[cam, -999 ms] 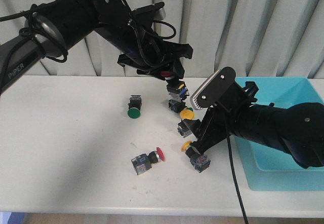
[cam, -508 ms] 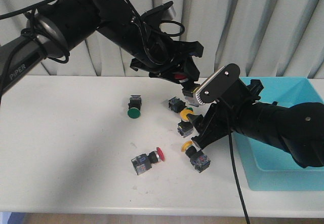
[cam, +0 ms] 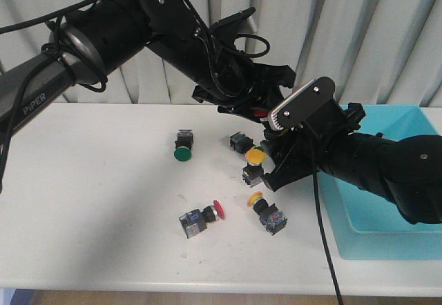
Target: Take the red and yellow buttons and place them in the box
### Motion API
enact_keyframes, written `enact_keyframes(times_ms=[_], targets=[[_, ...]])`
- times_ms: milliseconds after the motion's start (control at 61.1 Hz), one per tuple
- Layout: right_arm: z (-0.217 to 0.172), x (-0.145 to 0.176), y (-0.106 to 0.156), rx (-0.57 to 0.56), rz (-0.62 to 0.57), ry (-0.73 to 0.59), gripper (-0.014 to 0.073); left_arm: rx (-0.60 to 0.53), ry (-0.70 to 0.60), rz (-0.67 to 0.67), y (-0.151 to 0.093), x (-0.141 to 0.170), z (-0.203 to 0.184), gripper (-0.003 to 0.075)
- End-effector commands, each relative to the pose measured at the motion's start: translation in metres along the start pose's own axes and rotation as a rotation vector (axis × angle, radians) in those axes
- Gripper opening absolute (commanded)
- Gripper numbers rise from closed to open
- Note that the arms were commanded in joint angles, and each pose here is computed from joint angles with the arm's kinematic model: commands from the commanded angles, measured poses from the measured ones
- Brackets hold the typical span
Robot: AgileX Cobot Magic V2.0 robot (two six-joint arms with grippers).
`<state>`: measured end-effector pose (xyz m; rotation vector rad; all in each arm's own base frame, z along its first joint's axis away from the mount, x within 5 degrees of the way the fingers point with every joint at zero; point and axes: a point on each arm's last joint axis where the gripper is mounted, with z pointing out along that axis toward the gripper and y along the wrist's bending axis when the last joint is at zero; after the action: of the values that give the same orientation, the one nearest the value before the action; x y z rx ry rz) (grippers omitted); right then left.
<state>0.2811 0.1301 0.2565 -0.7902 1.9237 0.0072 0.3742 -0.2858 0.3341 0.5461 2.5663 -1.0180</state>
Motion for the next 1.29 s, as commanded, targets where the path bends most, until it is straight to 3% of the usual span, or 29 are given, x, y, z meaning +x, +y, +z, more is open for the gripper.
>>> enact_keyframes(times_ms=[0,295,589,950,1277], targets=[[-0.012,-0.018,-0.008,0.041,0.018,-0.069,0.0367,0.091,-0.111,0.042,-0.036,-0.004,-0.038,-0.0006],[-0.012,-0.018,-0.008,0.037,0.047,-0.071,-0.0013,0.067,-0.123,0.055,-0.035,-0.005,-0.037,-0.0003],[-0.013,-0.018,-0.009,0.041,0.078,-0.072,-0.0008,-0.041,-0.138,0.143,-0.026,-0.007,-0.037,0.0093],[-0.013,-0.018,-0.01,0.049,0.098,-0.07,-0.0008,-0.05,-0.146,0.218,-0.025,-0.008,-0.037,0.0362],[-0.013,-0.017,-0.013,0.081,0.147,-0.066,-0.0008,-0.172,-0.236,0.327,-0.028,-0.012,-0.061,0.038]])
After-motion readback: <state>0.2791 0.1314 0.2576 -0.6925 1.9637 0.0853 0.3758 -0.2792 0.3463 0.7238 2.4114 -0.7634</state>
